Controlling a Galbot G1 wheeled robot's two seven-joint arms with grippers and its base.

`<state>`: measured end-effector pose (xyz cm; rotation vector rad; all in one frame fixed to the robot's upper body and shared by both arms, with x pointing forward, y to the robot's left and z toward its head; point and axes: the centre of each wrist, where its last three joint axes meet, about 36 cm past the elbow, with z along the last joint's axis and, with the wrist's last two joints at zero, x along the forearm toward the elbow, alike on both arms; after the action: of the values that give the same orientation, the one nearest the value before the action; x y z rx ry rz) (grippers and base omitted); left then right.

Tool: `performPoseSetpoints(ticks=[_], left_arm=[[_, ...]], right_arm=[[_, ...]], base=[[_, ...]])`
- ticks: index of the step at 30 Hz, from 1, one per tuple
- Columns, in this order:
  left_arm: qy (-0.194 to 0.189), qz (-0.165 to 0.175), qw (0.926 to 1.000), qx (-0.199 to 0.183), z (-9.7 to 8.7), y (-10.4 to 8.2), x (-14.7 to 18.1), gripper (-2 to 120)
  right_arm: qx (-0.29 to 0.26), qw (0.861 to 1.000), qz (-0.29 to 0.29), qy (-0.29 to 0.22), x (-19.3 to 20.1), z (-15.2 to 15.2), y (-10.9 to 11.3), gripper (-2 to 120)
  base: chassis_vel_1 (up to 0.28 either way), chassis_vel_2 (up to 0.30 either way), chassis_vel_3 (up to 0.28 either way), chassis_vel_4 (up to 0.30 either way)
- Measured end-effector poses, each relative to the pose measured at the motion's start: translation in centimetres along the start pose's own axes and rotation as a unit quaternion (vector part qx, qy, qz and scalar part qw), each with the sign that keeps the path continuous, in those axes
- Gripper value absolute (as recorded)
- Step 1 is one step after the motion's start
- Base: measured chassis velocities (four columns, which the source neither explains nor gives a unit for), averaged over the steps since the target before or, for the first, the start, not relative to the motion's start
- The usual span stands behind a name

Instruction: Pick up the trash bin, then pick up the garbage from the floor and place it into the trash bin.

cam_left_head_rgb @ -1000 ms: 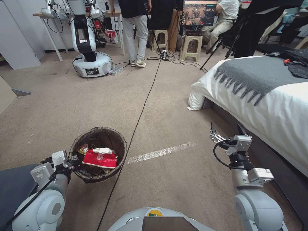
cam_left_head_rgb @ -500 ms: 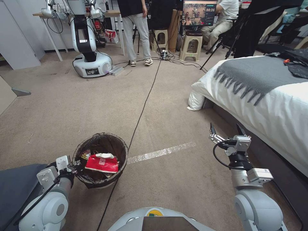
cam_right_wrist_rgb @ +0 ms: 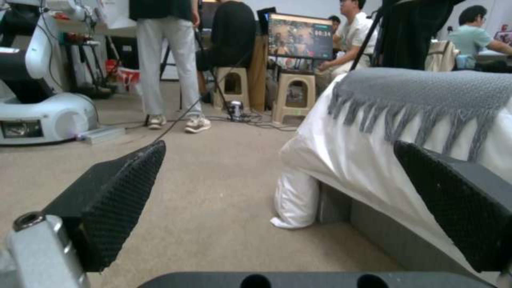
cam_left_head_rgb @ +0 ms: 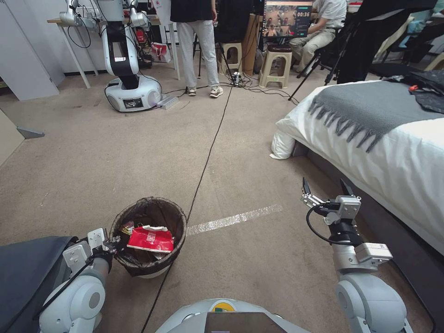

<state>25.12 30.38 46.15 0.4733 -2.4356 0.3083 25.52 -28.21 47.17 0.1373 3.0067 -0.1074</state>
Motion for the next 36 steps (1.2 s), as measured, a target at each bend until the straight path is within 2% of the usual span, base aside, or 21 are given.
performPoseSetpoints(ticks=[36], left_arm=[[0.023, -0.019, 0.9995, 0.012, 1.5, 1.0, -3.3, 5]], right_arm=[[0.002, 1.000, -0.001, 0.003, 0.0, 0.2, 0.1, 100]], base=[[0.000, 0.000, 0.000, 0.000]])
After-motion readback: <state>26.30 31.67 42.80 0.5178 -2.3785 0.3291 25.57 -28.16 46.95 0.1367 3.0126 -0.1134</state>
